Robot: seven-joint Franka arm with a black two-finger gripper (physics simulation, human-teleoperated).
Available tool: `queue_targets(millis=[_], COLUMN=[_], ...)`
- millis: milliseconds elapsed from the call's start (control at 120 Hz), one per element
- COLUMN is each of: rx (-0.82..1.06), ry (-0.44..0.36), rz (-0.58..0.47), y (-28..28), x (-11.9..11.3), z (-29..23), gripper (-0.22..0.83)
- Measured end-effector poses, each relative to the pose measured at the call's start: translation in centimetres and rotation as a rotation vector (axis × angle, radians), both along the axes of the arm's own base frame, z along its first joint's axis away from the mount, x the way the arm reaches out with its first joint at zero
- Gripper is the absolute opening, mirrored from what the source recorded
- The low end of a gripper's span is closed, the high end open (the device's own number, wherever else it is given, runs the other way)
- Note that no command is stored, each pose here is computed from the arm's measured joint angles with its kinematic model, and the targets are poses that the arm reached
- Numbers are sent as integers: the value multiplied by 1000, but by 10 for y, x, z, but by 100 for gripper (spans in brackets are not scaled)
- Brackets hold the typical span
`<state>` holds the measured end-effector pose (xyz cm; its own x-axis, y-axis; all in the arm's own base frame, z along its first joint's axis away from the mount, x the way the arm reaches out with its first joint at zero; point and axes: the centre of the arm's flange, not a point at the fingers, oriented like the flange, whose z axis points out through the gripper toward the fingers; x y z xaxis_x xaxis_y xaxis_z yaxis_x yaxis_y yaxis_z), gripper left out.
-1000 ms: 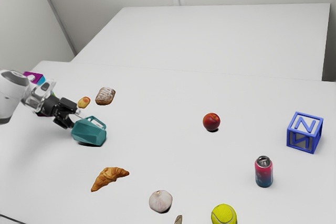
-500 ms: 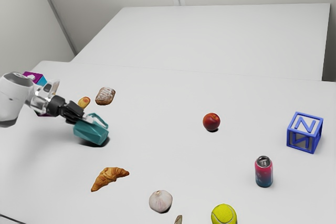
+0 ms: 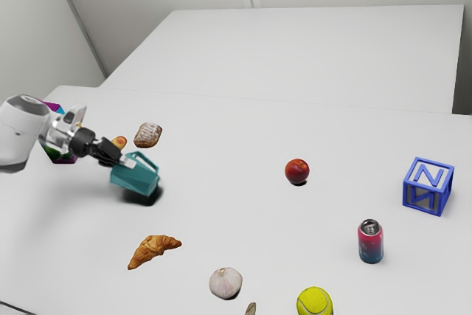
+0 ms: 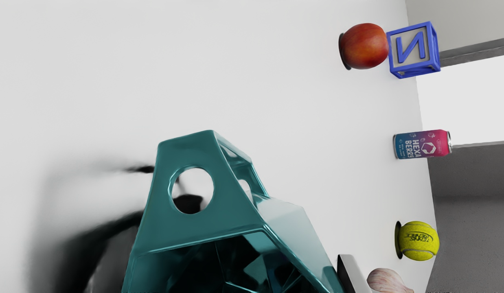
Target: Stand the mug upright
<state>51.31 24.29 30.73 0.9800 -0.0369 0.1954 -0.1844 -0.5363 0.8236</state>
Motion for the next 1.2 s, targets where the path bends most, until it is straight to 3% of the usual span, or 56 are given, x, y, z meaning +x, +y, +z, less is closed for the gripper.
queue_targets(millis=[133, 275, 375, 483, 675, 825, 1067, 1200], rx=[117, 408, 629, 807, 969, 1040, 1059, 1051], ry=[-88, -123, -140, -164, -171, -201, -169, -164], rz=[-84, -270, -395, -449, -401, -341, -284, -257], y=[-30, -86, -137, -178, -216, -236, -270, -288], x=[21, 48, 65, 77, 33, 27, 12, 12], z=[57, 97, 111, 111, 92, 85, 55, 52], gripper=[-16, -17, -17, -17, -17, -17, -17, 12])
